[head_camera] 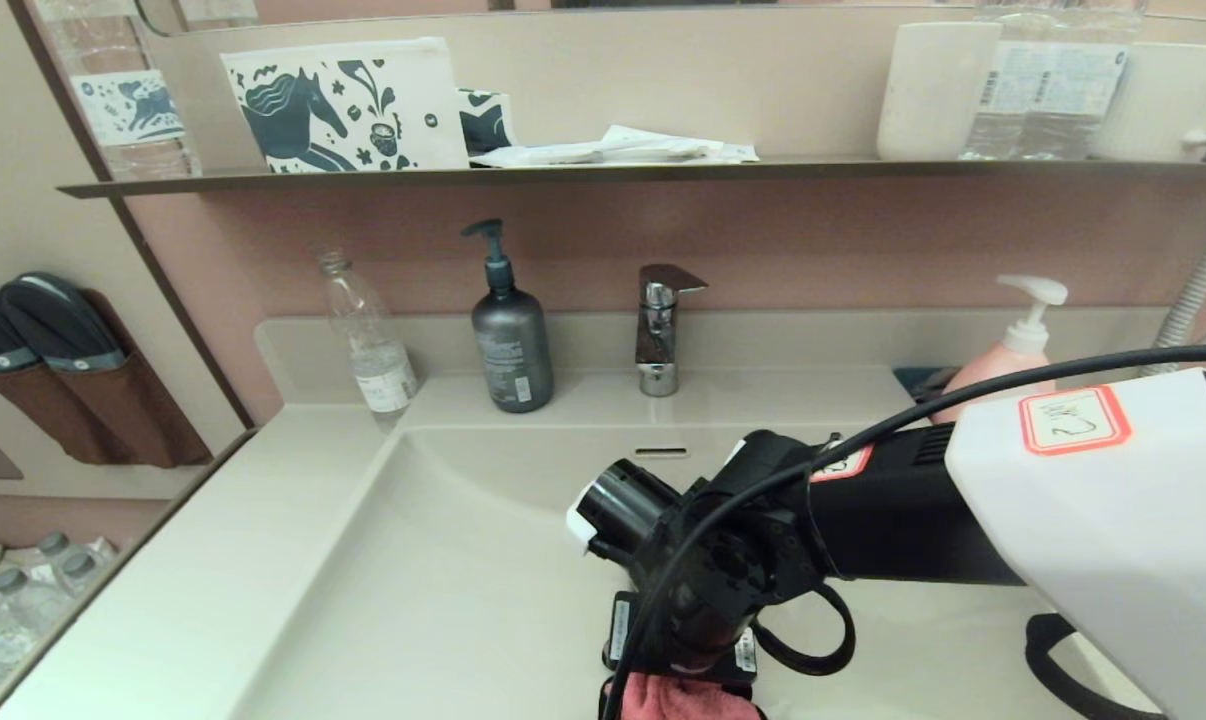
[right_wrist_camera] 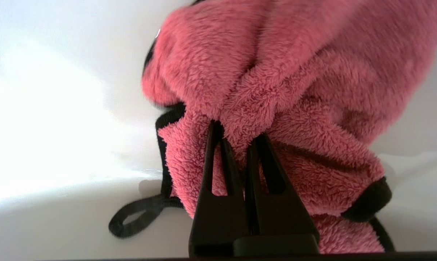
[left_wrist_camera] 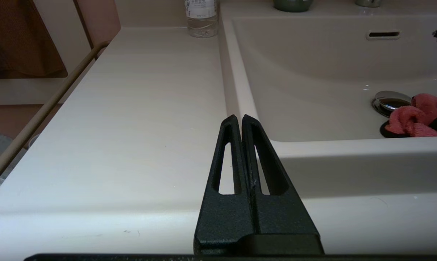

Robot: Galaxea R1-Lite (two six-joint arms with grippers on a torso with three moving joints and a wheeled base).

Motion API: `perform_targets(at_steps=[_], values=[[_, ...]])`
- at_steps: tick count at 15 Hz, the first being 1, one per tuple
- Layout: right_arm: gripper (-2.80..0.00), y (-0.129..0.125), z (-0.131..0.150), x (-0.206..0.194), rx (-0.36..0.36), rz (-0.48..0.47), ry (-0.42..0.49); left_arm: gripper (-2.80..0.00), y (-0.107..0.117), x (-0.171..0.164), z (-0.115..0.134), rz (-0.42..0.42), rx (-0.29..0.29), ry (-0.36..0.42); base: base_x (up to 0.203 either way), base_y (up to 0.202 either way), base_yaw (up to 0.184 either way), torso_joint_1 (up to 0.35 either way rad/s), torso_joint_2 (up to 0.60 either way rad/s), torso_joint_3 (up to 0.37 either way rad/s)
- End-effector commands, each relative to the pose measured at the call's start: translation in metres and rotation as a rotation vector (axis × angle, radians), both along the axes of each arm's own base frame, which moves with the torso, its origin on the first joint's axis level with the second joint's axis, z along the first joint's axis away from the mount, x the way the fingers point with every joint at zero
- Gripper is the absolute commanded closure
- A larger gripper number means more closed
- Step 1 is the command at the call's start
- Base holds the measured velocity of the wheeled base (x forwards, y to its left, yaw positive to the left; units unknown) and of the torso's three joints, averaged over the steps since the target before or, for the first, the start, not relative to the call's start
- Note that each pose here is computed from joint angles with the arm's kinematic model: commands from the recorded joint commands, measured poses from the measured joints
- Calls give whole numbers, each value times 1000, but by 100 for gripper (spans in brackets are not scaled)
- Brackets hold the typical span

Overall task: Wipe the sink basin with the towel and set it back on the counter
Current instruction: Wipe the sink

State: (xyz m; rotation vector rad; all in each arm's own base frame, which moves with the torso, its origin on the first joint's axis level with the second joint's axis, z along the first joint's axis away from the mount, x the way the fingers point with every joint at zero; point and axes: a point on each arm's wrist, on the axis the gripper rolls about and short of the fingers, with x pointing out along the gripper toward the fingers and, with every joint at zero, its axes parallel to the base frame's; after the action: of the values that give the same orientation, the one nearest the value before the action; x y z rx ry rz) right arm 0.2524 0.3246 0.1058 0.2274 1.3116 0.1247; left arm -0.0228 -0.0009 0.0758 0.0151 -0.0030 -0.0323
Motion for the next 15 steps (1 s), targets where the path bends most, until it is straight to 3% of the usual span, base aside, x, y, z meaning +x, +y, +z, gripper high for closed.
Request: perform_targets(at_steps=[1,6,10,15], values=[[0,12,-6,5,21,12,6,0,0,0,0,1,0,1,0,0,0,0,0,0],[0,35,0,7,84,89,-31,0,0,0,0,2,0,1,0,0,0,0,0,0],[0,50,9,6,161,153,-126,0,0,0,0,0,0,1,0,0,0,0,0,0],[0,63,0,10,109,169,-311,0,0,0,0,1,0,1,0,0,0,0,0,0]])
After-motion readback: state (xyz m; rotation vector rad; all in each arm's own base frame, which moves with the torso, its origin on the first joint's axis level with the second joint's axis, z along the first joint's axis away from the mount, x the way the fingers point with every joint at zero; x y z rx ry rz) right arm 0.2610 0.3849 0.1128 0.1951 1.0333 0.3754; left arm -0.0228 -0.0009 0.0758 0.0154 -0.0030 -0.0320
